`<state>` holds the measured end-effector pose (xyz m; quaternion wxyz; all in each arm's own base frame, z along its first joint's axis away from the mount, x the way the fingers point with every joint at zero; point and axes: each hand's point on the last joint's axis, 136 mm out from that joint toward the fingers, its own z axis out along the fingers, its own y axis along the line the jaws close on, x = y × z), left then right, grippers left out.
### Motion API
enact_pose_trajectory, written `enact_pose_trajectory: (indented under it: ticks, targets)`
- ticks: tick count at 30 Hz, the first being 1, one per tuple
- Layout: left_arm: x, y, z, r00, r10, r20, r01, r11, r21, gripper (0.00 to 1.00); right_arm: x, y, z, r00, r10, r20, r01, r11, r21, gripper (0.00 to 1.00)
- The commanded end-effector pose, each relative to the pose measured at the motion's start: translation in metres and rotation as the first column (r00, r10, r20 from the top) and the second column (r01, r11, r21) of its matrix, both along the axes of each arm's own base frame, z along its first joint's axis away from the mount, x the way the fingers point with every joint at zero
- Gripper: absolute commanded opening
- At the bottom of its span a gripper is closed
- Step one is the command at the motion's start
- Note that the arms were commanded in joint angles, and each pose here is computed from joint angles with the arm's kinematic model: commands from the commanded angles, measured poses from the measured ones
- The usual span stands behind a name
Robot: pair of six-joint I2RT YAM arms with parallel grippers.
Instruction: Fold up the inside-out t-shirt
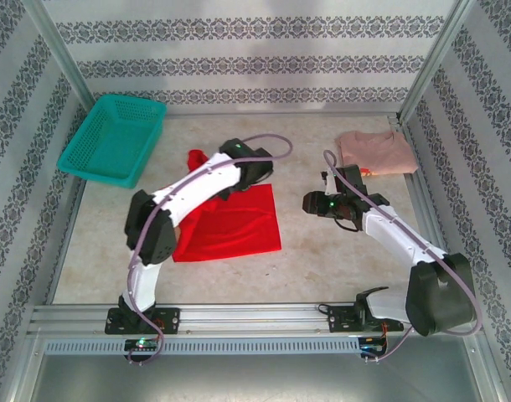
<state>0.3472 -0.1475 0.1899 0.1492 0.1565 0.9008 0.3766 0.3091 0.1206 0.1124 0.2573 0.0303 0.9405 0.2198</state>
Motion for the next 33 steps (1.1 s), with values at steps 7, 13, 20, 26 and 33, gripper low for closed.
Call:
enact_pose_trajectory:
  ticks: [7,13,20,26,33]
  targets:
    - [-0.029,-0.037,-0.019,0.982,-0.06,-0.18,0.075,0.994,0.075,0.0,-0.006,-0.025,0.001,0.999,-0.051,-0.001,0.051,0.999,-0.003,0.49]
    - [-0.034,-0.058,-0.041,0.971,-0.078,-0.226,0.082,0.997,0.008,0.0,-0.007,-0.032,0.001,0.997,-0.081,-0.003,0.081,0.997,0.002,0.49]
    - [-0.021,-0.108,-0.08,0.975,-0.079,-0.21,0.031,0.975,-0.22,0.11,-0.008,-0.034,0.002,0.996,-0.085,-0.003,0.085,0.996,0.001,0.49]
    - [0.001,-0.163,-0.069,0.987,-0.116,-0.112,0.044,0.86,-0.509,0.47,-0.02,-0.041,0.001,0.991,-0.13,-0.001,0.13,0.991,-0.009,0.49]
    - [-0.017,-0.147,-0.011,0.992,-0.13,-0.001,0.091,0.697,-0.711,0.68,-0.019,-0.003,0.008,0.997,-0.035,0.063,0.032,0.998,0.054,0.53]
